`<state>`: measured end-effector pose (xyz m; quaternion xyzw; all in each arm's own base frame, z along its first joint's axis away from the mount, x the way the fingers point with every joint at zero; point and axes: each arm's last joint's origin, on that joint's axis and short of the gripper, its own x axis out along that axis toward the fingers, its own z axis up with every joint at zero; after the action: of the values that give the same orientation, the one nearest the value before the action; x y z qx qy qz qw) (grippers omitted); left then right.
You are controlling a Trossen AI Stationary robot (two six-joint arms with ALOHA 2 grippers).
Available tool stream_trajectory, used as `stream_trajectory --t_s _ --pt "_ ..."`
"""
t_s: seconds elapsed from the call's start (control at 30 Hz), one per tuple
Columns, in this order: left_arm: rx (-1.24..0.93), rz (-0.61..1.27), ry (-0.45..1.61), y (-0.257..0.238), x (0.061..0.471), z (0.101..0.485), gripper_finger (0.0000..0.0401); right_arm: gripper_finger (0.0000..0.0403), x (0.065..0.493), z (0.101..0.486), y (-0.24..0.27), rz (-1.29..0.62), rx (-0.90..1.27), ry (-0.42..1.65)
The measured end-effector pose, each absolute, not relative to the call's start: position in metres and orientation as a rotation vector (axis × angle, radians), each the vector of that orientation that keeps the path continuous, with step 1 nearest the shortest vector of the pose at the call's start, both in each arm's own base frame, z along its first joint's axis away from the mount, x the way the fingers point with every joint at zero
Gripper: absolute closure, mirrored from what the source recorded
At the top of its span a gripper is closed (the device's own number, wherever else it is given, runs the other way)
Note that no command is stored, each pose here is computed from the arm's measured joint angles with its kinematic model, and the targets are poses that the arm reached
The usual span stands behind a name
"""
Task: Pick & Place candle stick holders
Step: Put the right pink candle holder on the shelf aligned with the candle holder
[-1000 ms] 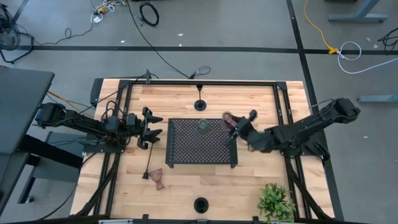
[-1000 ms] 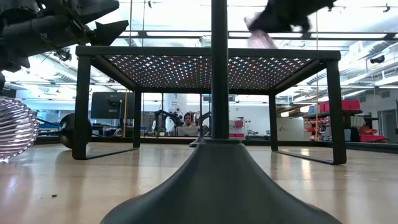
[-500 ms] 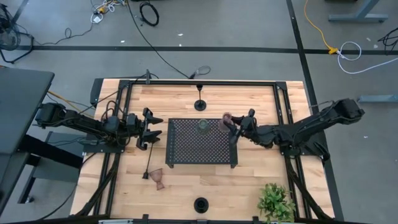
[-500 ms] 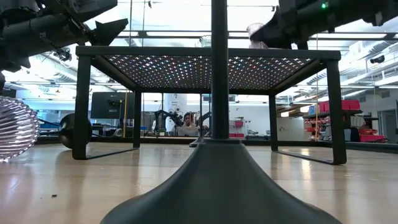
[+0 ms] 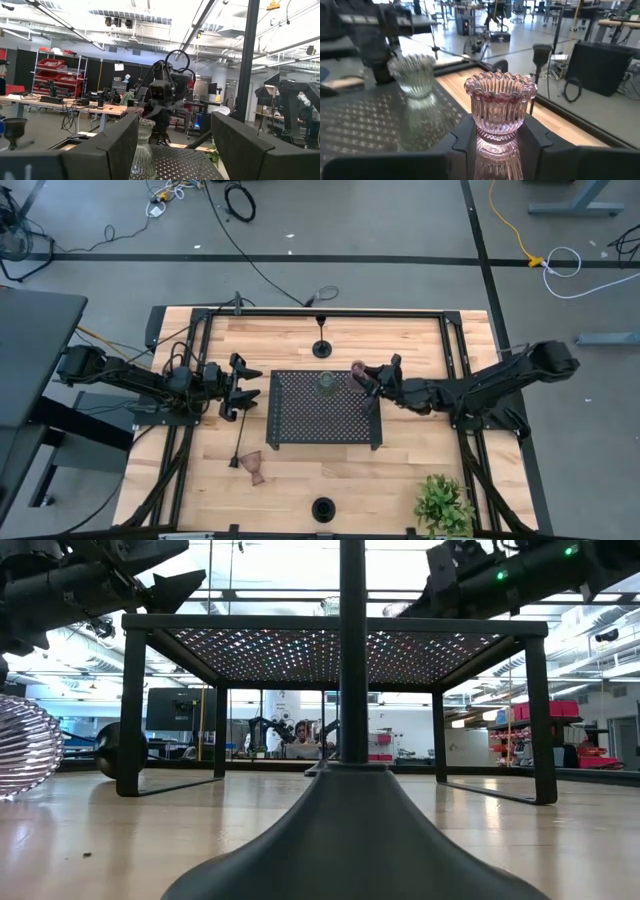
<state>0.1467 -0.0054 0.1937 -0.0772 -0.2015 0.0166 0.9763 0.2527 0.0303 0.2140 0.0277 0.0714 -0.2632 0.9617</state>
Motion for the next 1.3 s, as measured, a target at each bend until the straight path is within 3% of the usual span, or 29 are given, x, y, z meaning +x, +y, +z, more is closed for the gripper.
stream_trajectory --t_s 0.47,0.8,1.3 --pt "-0.159 0.021 -0.402 -0.006 0.147 0.193 0.0153 0.0312 0.26 0.206 0.036 -0.512 0.008 0.155" --pt "-0.16 0.021 -0.401 -0.006 0.147 0.193 0.0153 0.0272 0.256 0.204 0.046 -0.529 -0.02 0.174" --pt "-0.161 0.02 -0.4 -0.006 0.147 0.193 0.0153 0.0265 0.255 0.206 0.051 -0.501 -0.053 0.168"
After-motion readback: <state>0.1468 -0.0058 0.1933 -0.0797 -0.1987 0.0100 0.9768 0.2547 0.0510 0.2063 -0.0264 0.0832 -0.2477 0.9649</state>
